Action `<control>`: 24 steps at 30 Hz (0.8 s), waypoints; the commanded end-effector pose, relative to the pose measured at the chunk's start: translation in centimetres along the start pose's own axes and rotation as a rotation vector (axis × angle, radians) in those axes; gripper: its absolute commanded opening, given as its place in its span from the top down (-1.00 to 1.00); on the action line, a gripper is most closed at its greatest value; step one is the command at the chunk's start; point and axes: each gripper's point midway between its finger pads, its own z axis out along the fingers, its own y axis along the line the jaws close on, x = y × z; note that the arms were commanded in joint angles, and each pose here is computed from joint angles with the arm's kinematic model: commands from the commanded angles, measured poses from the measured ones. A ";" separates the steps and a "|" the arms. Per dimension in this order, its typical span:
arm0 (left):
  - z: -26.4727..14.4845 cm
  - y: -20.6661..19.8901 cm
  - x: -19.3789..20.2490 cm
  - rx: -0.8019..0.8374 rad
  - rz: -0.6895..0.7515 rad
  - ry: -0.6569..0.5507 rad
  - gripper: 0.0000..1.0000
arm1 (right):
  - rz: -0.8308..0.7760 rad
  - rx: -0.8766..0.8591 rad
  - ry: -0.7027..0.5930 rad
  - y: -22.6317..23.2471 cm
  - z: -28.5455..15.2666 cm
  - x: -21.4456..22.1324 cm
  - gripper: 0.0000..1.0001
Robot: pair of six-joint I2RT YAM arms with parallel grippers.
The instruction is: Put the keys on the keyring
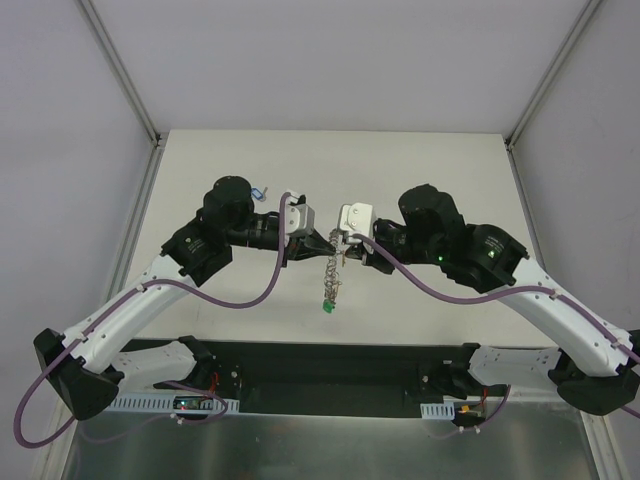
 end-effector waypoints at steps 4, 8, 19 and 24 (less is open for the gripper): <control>0.4 -1.0 -3.3 0.060 0.070 -0.078 1.00 | -0.035 -0.016 -0.082 0.2 0.5 -2.3 0.97; 0.5 -1.1 -3.2 0.059 0.066 -0.074 1.00 | -0.034 -0.013 -0.092 0.2 0.5 -2.6 0.98; 0.3 -0.3 -2.3 -0.025 0.029 -0.048 1.00 | -0.029 -0.003 -0.105 0.3 0.0 -2.8 0.97; 0.2 -0.3 -1.6 -0.040 0.004 -0.036 1.00 | -0.030 0.013 -0.102 0.1 -0.3 -2.8 0.97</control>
